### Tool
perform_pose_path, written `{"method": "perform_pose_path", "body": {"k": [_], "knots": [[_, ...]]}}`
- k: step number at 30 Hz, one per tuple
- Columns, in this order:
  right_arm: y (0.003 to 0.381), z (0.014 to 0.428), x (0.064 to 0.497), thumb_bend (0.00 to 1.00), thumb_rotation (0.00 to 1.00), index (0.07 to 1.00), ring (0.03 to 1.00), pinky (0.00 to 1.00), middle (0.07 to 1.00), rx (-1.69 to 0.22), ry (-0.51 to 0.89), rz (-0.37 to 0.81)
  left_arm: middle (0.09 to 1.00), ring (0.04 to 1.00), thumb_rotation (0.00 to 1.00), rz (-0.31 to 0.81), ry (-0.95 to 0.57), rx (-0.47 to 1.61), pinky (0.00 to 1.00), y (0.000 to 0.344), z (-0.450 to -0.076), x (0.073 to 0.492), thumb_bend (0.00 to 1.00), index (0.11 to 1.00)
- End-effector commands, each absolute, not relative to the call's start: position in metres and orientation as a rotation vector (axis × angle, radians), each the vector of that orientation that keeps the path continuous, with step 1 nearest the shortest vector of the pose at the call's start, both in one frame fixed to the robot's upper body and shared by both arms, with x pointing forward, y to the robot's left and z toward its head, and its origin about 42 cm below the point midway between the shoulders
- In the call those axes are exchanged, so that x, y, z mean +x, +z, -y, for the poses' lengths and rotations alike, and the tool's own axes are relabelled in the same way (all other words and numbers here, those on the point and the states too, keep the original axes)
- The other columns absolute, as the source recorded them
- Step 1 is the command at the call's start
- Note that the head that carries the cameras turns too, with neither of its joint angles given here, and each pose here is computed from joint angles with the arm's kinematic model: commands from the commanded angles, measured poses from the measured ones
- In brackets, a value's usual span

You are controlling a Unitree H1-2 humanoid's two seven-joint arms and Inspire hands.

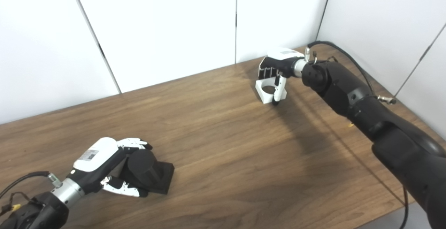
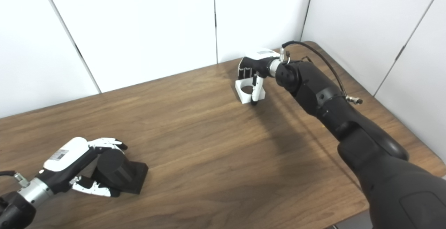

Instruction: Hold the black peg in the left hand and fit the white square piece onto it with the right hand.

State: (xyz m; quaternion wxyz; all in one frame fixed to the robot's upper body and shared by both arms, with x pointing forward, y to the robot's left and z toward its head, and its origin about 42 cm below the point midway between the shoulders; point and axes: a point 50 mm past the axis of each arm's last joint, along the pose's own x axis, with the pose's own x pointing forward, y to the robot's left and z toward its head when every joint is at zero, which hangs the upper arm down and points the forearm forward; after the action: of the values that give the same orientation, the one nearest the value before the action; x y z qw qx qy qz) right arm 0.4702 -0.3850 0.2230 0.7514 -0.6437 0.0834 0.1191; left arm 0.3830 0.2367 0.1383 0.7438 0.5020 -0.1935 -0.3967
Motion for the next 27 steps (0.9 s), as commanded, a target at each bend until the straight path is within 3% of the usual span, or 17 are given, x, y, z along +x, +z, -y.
{"method": "perform_pose_path", "body": {"k": [1, 4, 19, 27], "knots": [[0.234, 0.389, 0.471, 0.53, 0.0, 0.476, 0.486, 0.44, 0.503, -1.421, 0.24, -0.146, 0.792, 0.841, 0.05, 0.285, -0.998, 1.164, 0.72, 0.106, -0.246, 0.363, 0.52, 0.49], [0.234, 0.387, 0.47, 0.53, 0.0, 0.496, 0.433, 0.37, 0.456, -1.421, 0.231, -0.133, 0.793, 0.843, 0.05, 0.283, -1.0, 1.167, 0.72, 0.107, -0.247, 0.363, 0.52, 0.49], [0.274, 0.36, 0.467, 0.52, 0.0, 0.489, 0.436, 0.45, 0.497, -1.4, 0.251, 0.009, 0.792, 0.842, 0.06, 0.28, -1.006, 1.175, 0.72, 0.108, -0.241, 0.366, 0.52, 0.491], [0.294, 0.337, 0.465, 0.52, 0.0, 0.503, 0.428, 0.43, 0.487, -1.384, 0.291, 0.096, 0.795, 0.846, 0.06, 0.285, -1.006, 1.177, 0.71, 0.107, -0.234, 0.367, 0.52, 0.491]]}}
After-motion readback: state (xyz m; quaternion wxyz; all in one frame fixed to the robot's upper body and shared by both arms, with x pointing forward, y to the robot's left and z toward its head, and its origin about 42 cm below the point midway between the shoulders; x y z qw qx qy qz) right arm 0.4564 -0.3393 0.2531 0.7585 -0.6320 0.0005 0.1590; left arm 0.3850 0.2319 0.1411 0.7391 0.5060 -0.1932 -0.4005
